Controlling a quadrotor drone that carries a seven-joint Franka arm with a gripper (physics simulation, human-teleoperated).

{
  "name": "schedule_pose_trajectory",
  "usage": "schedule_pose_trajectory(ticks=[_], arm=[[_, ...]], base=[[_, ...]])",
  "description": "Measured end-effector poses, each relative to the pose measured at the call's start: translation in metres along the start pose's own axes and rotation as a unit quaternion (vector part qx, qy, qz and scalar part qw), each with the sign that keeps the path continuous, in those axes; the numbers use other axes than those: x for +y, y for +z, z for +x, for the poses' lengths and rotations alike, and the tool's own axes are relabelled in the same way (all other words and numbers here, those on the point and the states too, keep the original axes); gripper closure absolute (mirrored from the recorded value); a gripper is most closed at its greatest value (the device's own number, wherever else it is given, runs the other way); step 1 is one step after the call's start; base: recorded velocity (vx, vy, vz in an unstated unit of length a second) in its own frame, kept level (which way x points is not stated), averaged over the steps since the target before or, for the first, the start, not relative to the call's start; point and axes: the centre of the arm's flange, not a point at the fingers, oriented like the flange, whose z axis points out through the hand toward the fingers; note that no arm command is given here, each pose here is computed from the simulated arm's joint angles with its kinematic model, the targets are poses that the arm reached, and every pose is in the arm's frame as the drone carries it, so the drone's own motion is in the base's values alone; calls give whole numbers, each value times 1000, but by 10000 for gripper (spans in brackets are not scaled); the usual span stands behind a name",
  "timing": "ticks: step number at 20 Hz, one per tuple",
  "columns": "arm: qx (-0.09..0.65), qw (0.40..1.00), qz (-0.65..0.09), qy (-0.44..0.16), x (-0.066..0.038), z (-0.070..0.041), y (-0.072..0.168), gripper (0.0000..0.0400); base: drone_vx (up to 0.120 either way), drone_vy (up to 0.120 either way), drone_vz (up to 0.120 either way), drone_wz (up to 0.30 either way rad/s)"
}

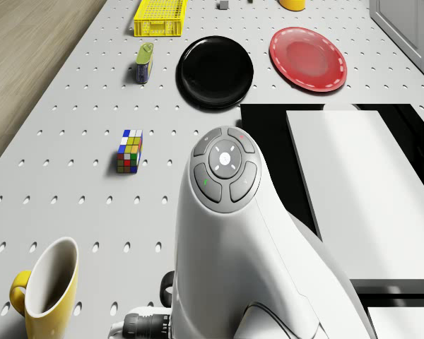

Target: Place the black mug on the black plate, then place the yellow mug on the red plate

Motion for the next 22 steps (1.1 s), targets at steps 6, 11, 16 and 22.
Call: schedule_pose_trajectory(ticks=[6,11,16,22], arm=[[9,1000,-9,0,-2,-2,0,0],[12,1000,-11,0,-2,-2,0,0],[13,1000,-12,0,-2,-3,0,0],[14,1000,-13,0,-3,-3,0,0]], base=[[120,0,-120,0],[120,0,-120,0],[120,0,-120,0],[120,0,-120,0]])
